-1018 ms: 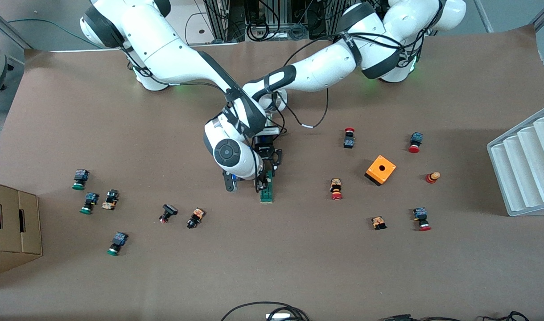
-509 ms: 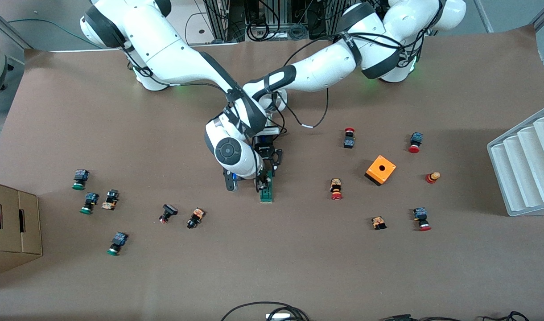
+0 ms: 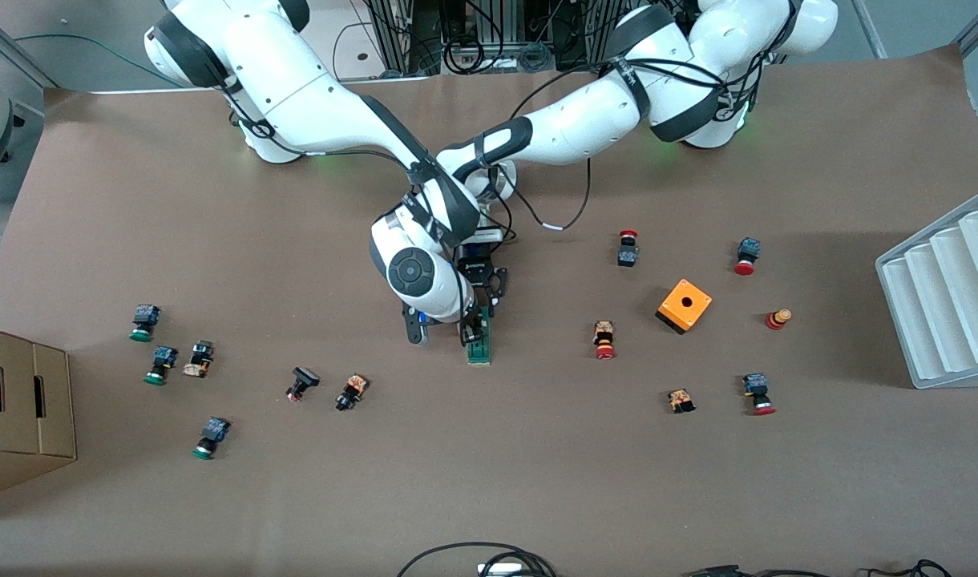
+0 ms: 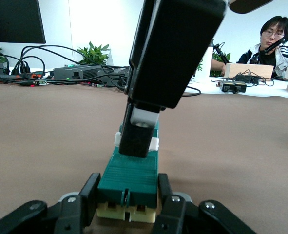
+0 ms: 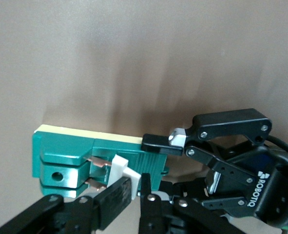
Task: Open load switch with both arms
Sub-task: 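Release the switch and withdraw the right gripper while the left gripper lifts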
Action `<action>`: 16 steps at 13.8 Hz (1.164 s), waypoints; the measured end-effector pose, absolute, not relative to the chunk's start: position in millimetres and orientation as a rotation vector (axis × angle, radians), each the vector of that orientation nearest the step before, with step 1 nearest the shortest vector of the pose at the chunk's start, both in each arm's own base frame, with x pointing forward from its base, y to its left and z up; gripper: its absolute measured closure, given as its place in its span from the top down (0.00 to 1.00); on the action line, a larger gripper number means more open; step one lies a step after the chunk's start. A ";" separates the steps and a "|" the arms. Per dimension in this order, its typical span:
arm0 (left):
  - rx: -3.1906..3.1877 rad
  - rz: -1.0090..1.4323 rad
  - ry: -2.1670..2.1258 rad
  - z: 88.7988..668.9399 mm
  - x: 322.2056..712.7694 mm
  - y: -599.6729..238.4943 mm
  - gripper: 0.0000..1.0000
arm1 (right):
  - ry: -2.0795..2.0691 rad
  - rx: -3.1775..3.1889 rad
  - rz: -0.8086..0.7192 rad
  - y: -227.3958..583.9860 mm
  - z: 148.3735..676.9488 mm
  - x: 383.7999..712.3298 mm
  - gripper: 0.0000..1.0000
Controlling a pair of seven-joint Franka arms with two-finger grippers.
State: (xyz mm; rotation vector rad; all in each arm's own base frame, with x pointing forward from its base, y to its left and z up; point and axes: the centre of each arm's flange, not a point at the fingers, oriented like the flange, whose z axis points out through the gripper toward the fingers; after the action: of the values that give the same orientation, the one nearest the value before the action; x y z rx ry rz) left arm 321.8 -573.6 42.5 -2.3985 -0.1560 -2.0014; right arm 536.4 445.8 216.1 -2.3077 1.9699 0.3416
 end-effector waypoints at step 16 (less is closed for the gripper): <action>-2.412 -1.971 -0.183 43.9 319.1 -575.4 1.00 | 1.677 -2.500 0.348 336.4 365.2 601.1 0.97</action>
State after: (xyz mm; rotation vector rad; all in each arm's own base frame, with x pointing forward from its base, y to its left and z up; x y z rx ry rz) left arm 319.1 -575.4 43.9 -2.4123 -0.1826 -1.9710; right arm 601.1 336.4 365.2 -2.5003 1.6768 0.3482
